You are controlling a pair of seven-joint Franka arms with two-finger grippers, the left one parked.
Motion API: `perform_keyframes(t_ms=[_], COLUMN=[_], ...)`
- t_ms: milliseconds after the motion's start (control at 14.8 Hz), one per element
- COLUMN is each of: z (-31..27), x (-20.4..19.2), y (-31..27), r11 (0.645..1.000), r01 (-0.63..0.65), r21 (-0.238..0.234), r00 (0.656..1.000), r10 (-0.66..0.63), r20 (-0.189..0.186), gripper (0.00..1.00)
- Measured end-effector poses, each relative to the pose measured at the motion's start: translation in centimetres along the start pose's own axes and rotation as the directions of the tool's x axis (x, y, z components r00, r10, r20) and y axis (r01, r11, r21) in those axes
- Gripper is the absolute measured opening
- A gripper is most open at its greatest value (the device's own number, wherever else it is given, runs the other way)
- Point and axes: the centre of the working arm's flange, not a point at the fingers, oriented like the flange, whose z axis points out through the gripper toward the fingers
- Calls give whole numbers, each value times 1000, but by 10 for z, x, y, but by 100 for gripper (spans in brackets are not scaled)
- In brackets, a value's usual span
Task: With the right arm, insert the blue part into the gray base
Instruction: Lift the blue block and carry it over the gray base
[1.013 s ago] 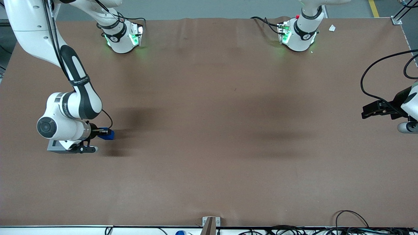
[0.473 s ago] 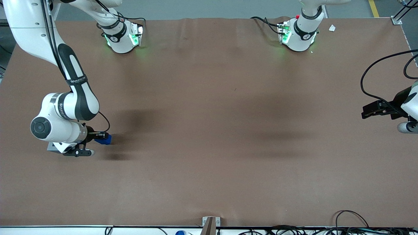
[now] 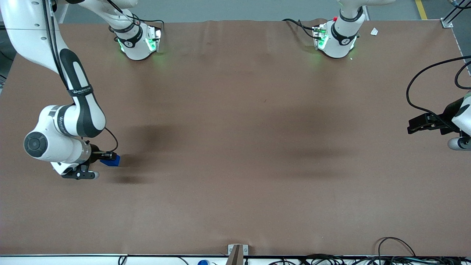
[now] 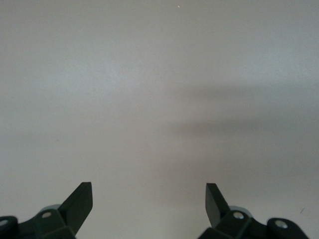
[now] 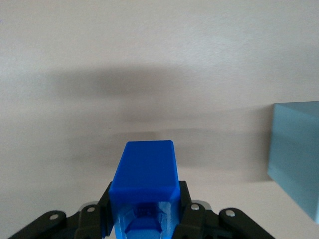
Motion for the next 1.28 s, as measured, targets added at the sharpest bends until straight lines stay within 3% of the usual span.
perform_keyframes(t_ms=[338,810,1148,1283], z=[-24,-58,-91,-113], x=[8,17,14,12], y=[7,17,54,75], r11=[1000,999,998,997], r01=[-9,18,60,76], r21=[2,-39,-26,-18], r00=[1000,1000,996,995], r10=[9,-18,-58,-75], r20=[2,2,68,72], gripper=[51,51,51,51])
